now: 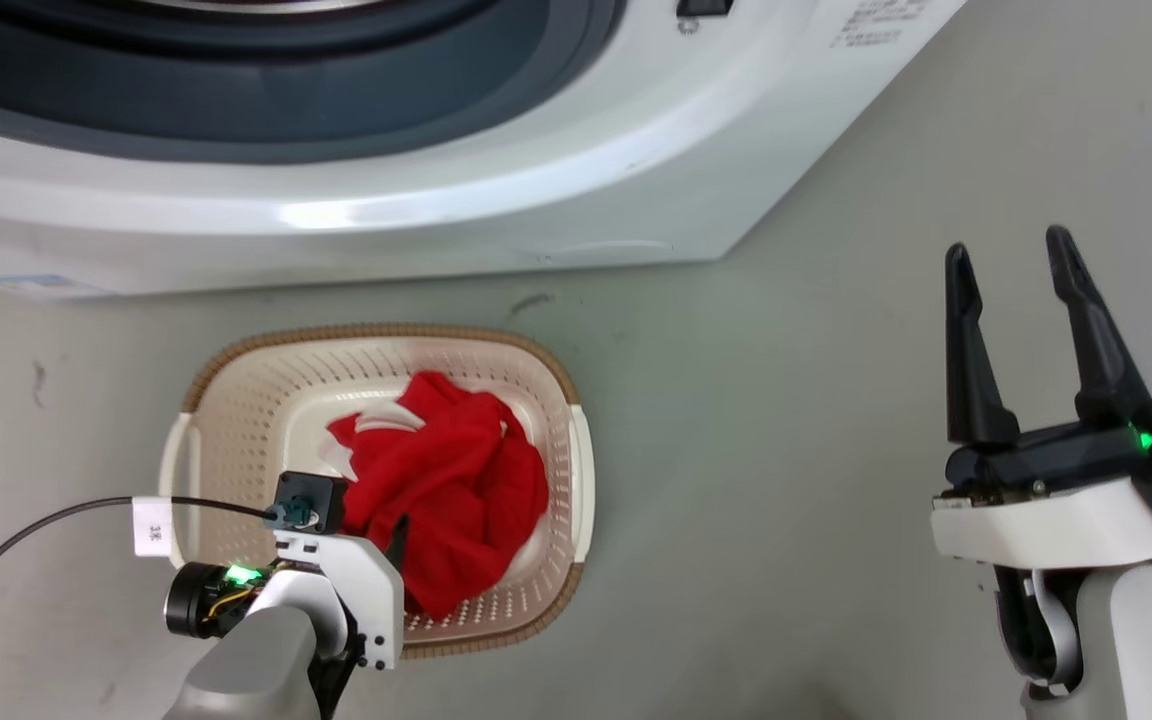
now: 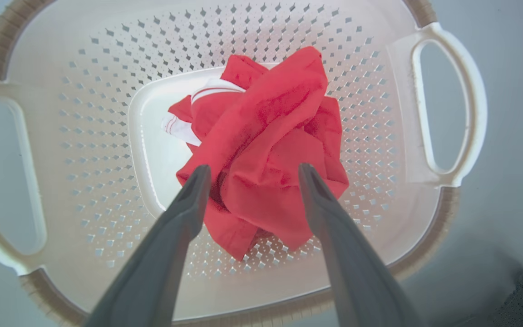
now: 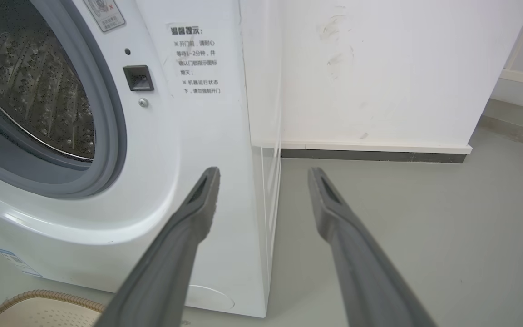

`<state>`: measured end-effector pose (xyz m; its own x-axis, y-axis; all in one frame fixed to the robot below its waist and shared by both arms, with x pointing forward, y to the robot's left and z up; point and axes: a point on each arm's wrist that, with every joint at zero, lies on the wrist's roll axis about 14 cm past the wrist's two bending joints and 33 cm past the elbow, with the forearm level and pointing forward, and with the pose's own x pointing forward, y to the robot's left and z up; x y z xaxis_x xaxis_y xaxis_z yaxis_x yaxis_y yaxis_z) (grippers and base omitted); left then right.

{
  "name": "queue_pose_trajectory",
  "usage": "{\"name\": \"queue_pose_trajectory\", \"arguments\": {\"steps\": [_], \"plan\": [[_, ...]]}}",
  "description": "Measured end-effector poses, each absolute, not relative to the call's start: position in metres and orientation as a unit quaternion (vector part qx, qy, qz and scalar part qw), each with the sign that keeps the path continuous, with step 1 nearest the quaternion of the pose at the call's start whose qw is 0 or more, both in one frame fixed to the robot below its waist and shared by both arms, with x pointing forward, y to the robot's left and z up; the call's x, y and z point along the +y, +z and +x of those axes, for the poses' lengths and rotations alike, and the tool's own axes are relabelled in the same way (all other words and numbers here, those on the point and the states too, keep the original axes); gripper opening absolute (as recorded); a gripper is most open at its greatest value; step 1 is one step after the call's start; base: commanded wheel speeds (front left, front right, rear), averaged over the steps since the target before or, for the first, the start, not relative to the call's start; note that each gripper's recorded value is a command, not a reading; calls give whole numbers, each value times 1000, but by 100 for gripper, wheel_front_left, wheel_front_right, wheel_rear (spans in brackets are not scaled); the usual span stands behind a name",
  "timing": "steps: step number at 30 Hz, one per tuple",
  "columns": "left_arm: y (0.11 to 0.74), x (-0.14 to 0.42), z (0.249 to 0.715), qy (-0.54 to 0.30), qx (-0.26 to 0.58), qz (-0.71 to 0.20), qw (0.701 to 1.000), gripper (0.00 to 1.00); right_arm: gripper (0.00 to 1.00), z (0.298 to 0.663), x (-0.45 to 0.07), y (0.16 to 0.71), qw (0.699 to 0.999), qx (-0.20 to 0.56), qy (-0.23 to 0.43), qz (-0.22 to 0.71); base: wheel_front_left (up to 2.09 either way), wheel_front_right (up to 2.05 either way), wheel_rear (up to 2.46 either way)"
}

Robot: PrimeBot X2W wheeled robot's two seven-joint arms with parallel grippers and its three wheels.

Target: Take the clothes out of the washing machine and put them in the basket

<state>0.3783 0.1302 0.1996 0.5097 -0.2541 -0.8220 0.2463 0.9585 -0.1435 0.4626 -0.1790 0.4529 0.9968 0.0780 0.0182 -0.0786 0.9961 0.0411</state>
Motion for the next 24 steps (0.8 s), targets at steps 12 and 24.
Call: {"name": "queue_pose_trajectory", "arguments": {"steps": [12, 24], "plan": [[287, 139, 406, -101, 327, -28, 939, 100, 100, 435, -168, 493, 997, -45, 52, 26, 0, 0, 0], [395, 158, 415, -44, 143, -49, 988, 100, 100, 410, -157, 519, 995, -72, 68, 29, 0, 0, 0]]}}
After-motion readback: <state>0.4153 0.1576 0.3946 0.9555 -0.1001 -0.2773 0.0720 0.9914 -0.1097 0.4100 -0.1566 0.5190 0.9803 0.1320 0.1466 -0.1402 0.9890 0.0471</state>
